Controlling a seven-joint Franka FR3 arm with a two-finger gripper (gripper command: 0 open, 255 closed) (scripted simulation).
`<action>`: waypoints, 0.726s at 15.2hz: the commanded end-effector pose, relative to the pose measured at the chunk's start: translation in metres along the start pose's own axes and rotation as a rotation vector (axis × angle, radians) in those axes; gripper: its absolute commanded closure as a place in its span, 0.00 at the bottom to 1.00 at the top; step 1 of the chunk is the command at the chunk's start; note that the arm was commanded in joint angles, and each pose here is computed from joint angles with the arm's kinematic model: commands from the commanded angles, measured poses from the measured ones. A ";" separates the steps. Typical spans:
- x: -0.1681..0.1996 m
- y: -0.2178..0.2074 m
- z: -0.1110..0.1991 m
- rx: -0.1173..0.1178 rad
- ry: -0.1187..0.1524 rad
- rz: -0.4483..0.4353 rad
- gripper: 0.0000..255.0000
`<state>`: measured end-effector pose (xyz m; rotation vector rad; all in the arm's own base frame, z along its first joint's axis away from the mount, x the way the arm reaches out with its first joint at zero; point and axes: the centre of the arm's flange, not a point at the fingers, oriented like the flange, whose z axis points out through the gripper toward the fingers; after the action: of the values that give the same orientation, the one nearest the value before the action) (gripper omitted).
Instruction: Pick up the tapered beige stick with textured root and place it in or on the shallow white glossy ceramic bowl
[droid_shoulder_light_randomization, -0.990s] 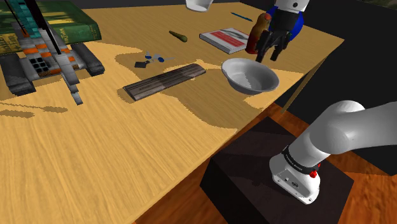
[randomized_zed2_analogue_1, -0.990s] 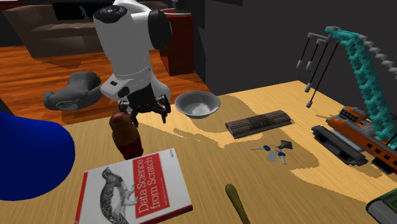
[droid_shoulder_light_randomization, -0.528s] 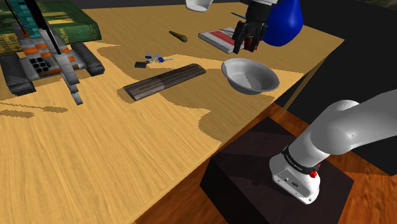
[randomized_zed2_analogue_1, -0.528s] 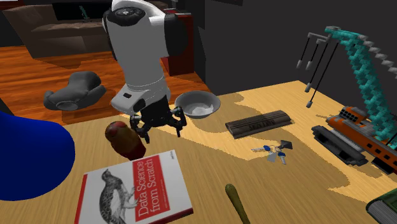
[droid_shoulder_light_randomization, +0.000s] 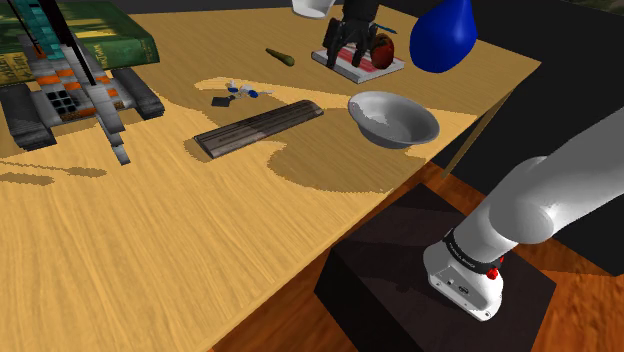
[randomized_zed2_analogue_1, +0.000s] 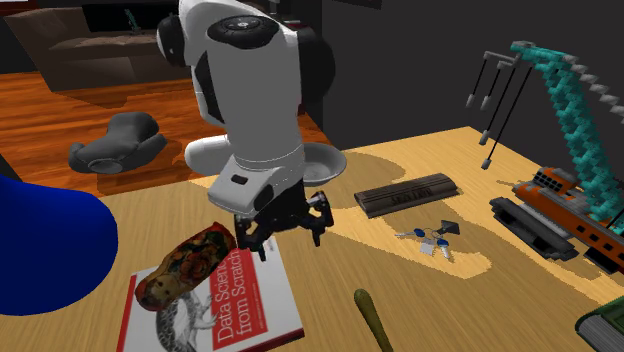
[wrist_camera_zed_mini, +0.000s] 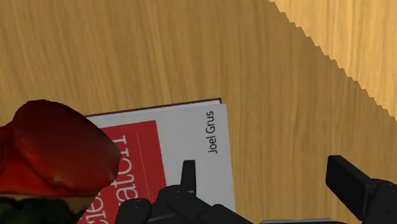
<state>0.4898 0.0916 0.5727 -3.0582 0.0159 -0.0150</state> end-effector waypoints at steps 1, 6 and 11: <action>0.021 -0.013 0.000 0.001 0.010 -0.014 0.00; 0.074 -0.045 -0.004 0.001 0.040 -0.049 0.00; 0.125 -0.080 -0.010 0.001 0.069 -0.084 0.00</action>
<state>0.6062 0.1639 0.5901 -3.0550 -0.0981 -0.1153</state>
